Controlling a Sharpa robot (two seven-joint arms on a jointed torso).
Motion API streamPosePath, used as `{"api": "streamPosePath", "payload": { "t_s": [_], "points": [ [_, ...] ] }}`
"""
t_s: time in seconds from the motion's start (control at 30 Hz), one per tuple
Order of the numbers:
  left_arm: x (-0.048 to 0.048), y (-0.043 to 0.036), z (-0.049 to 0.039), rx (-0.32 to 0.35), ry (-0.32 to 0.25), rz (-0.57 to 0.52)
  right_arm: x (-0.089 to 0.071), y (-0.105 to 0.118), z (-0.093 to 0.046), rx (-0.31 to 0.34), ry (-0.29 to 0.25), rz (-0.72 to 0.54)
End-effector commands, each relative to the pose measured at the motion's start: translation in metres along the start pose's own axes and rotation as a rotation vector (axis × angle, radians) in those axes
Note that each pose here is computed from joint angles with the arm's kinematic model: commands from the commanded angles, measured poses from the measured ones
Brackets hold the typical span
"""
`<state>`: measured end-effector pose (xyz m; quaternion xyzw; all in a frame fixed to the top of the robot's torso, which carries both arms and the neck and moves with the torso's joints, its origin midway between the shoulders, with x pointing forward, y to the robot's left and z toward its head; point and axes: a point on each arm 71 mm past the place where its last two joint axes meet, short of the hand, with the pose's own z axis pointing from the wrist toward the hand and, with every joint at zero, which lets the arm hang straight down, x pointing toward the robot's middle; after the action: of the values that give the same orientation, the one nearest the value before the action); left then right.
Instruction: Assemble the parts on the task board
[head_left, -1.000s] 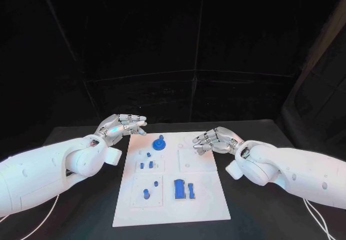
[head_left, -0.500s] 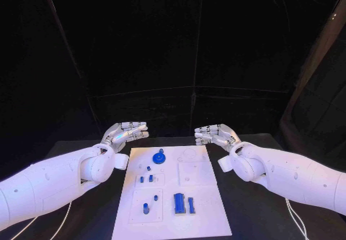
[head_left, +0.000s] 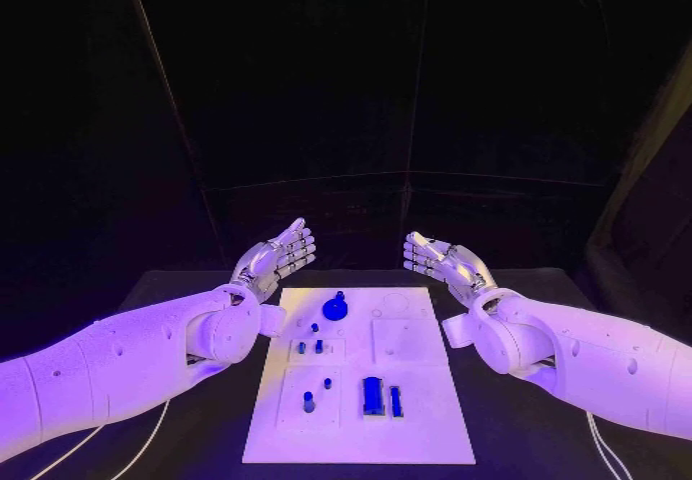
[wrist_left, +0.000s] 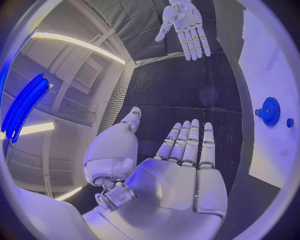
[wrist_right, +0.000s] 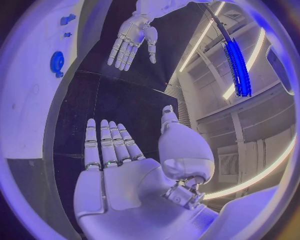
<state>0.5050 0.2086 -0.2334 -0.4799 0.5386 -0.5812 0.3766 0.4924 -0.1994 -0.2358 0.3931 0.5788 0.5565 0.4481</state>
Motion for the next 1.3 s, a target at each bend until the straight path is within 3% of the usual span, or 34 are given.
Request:
{"api": "streamPosePath", "payload": {
  "t_s": [0.03, 0.23, 0.47, 1.3],
  "points": [
    [0.0052, -0.0011, -0.0106, 0.037, -0.135, 0.09, 0.001, 0.006, -0.01, 0.003, -0.191, 0.048],
    [0.0203, -0.0018, -0.0281, 0.052, -0.208, 0.12, 0.012, 0.012, -0.023, 0.024, -0.26, 0.08],
    [0.0276, -0.0034, -0.0374, 0.06, -0.245, 0.137, 0.015, 0.013, -0.027, 0.031, -0.278, 0.088],
    [0.0279, -0.0034, -0.0378, 0.06, -0.247, 0.137, 0.015, 0.013, -0.027, 0.031, -0.278, 0.088]
  ]
}}
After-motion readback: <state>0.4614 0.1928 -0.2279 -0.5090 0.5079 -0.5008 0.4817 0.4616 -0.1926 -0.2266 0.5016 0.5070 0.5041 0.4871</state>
